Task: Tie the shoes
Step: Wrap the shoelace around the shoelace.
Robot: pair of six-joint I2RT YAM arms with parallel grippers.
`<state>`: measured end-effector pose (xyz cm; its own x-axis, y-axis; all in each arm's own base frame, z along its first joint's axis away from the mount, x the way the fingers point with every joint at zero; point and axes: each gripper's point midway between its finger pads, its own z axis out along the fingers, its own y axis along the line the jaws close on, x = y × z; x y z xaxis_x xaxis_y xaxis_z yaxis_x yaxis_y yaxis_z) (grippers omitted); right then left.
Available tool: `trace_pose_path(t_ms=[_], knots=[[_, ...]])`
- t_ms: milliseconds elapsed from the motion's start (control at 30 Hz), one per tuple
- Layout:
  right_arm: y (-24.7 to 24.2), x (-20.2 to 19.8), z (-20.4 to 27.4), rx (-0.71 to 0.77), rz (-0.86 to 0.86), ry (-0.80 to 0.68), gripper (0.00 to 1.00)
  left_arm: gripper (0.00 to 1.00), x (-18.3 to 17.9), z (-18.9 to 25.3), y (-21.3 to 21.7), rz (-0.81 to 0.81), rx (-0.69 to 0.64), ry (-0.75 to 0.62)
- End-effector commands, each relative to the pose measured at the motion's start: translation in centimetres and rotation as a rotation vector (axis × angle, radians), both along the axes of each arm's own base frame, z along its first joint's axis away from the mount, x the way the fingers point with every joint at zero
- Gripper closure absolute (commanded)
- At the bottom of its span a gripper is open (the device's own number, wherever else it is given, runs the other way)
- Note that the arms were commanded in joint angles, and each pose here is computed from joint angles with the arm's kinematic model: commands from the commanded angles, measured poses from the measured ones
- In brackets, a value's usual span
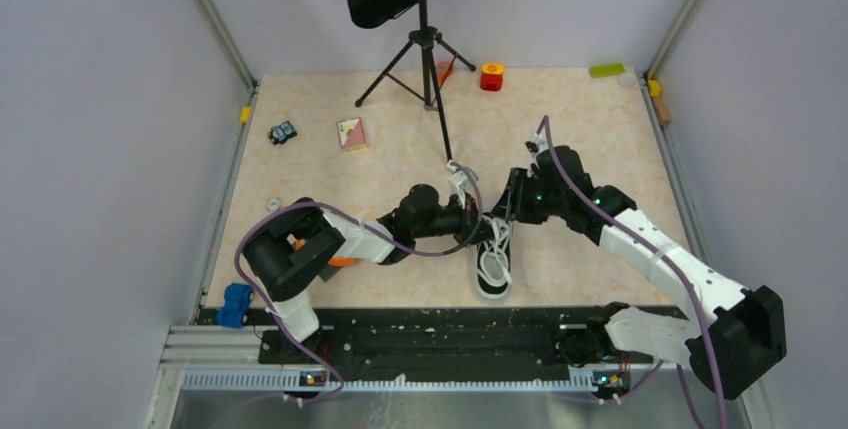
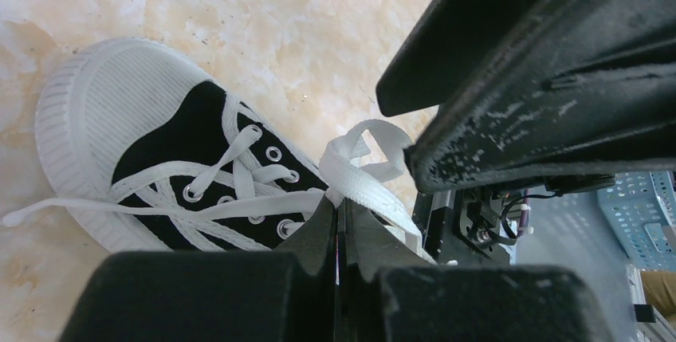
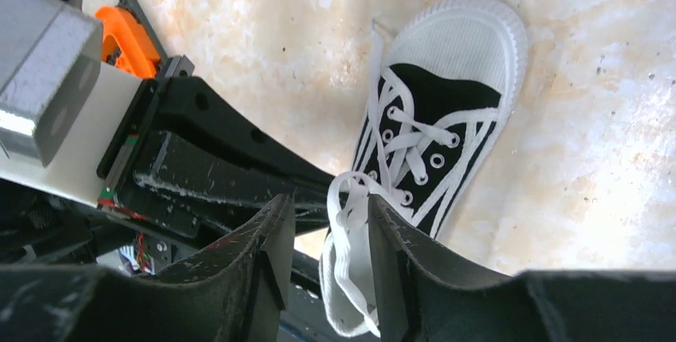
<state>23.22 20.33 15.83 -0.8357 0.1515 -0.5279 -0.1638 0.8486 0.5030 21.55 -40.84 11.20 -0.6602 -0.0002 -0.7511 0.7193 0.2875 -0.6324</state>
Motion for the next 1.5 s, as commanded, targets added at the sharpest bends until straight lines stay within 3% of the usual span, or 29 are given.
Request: trace_pose_path(t_ms=[0, 167, 400, 667, 867, 967, 1133, 1467], knots=[[0.0, 2.2, 0.9, 0.027, -0.065, -0.055, 0.62, 1.0, 0.1, 2.8, -0.3, -0.016, -0.075, -0.068], [-0.5, 2.0, 0.2, 0.006, -0.069, -0.044, 0.71, 1.0, 0.2, 2.7, -0.3, -0.015, -0.074, -0.067], [-0.4, 0.0, 1.2, 0.064, -0.022, -0.058, 0.56, 1.0, 0.3, 2.6, -0.4, -0.011, -0.072, -0.064], [0.4, -3.8, -0.2, 0.16, 0.028, 0.001, 0.55, 1.0, 0.4, 2.6, -0.5, -0.009, -0.073, -0.061], [2.1, -3.7, -1.0, 0.211, 0.066, 0.024, 0.55, 1.0, 0.4, 2.6, -0.5, -0.012, -0.073, -0.055], [2.5, -3.6, -1.5, 0.205, 0.082, 0.036, 0.6, 1.0, 0.4, 2.6, -0.5, -0.011, -0.072, -0.056], [2.3, -3.9, -2.0, 0.183, 0.091, 0.043, 0.98, 1.0, 0.4, 2.6, -0.5, -0.006, -0.07, -0.056], [1.7, -5.8, -3.5, 0.15, 0.143, 0.104, 1.0, 1.0, 0.6, 2.4, -0.4, 0.006, -0.063, -0.054]])
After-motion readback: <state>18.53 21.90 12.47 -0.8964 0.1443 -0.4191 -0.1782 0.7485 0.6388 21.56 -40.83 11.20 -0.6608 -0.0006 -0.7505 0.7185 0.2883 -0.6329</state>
